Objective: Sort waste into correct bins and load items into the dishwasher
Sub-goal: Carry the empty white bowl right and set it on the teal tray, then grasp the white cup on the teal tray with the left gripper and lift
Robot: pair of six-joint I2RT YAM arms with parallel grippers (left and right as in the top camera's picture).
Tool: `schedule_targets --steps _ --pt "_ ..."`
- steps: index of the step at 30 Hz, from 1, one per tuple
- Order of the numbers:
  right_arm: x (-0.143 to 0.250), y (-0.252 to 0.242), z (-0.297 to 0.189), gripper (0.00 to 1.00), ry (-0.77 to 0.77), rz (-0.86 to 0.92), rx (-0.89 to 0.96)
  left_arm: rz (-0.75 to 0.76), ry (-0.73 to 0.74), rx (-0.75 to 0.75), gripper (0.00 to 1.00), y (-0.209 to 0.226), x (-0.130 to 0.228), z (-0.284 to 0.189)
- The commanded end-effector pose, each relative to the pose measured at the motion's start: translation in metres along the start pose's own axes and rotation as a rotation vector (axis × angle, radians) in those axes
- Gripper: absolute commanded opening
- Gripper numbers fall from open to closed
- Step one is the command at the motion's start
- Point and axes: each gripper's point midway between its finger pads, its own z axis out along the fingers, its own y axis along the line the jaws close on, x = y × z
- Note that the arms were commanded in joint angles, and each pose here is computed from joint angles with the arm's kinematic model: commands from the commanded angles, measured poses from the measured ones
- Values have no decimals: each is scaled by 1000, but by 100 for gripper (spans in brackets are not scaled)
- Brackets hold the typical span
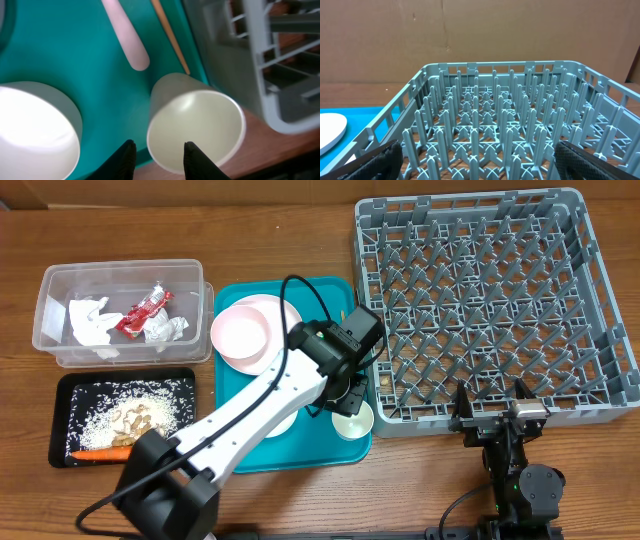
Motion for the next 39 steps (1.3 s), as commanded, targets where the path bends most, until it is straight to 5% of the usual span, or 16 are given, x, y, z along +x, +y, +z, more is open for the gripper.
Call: schedule_targets --steps 1,5,8,18,27,35,39 --pt "1 0 0 100 -7 -1 0 -25 51 -53 34 10 8 28" --pt "1 0 0 100 -7 -1 0 -41 101 -69 28 13 14 50" --pt "1 0 0 100 -7 -1 0 -47 117 -61 4 11 14 57" --pt "1 0 0 100 -7 -1 -1 -3 -33 -1 4 8 -24 -2" --pt "0 13 0 100 -10 11 -77 -192 -299 44 4 77 -55 -114" --pt "1 22 -1 100 27 531 -127 -210 -428 22 4 116 -49 -159" --pt "4 43 -4 100 88 582 -246 -162 -399 -27 4 124 -41 -156"
